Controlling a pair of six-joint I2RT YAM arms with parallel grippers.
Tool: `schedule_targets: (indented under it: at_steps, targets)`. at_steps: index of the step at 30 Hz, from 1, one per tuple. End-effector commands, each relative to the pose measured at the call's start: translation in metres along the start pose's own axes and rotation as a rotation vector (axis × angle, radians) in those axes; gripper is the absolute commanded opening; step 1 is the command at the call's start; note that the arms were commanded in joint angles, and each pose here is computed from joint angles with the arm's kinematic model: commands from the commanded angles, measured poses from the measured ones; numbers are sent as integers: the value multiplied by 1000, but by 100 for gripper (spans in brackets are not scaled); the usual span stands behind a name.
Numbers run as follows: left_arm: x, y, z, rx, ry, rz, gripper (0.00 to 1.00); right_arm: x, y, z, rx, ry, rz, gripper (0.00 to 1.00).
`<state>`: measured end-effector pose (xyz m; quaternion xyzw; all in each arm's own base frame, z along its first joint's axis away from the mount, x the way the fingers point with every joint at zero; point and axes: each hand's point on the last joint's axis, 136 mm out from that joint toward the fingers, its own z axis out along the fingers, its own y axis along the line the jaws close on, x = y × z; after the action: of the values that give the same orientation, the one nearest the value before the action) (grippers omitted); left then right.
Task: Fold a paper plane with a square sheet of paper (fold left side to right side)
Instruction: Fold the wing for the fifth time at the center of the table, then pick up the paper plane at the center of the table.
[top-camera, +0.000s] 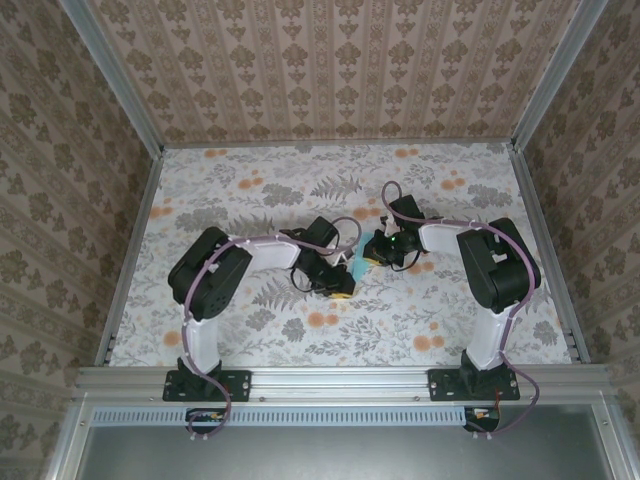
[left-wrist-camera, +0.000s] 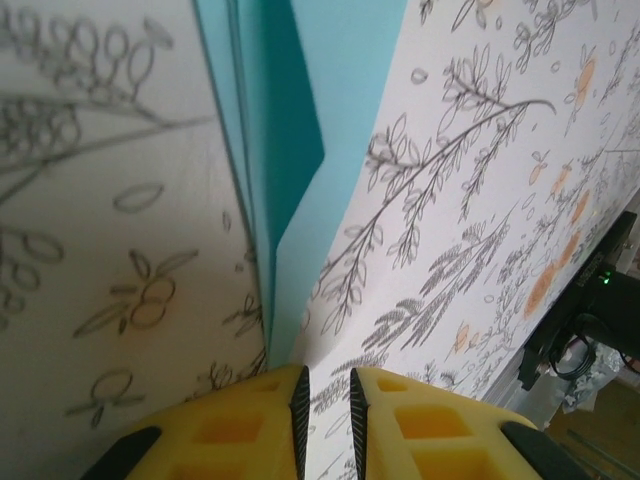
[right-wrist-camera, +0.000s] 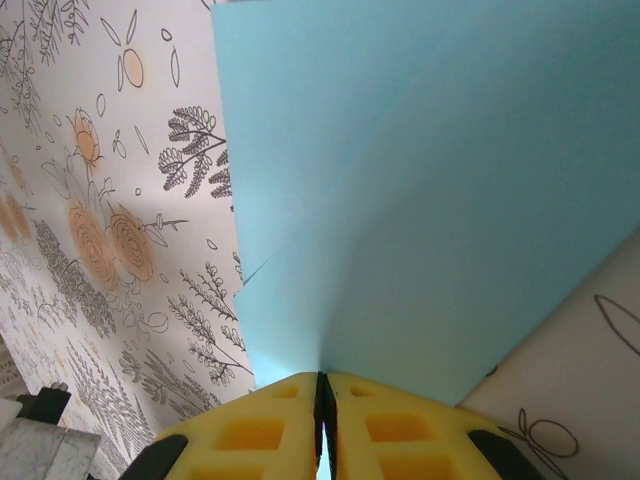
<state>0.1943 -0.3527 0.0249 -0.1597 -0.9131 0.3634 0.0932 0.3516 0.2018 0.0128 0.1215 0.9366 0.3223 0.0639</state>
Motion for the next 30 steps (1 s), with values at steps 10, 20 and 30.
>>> schedule_targets:
  at_steps: [10, 20, 30]
  targets:
    - [-21, -28, -70, 0, -239, 123, 32, -38, 37, -66, 64, -224, -112, 35]
    - [-64, -7, -155, -117, -655, 115, 59, 0, 11, -84, 258, -276, -56, 58]
    - [-64, 22, -188, -164, -759, 47, 74, 11, 18, -33, 372, -187, -107, 57]
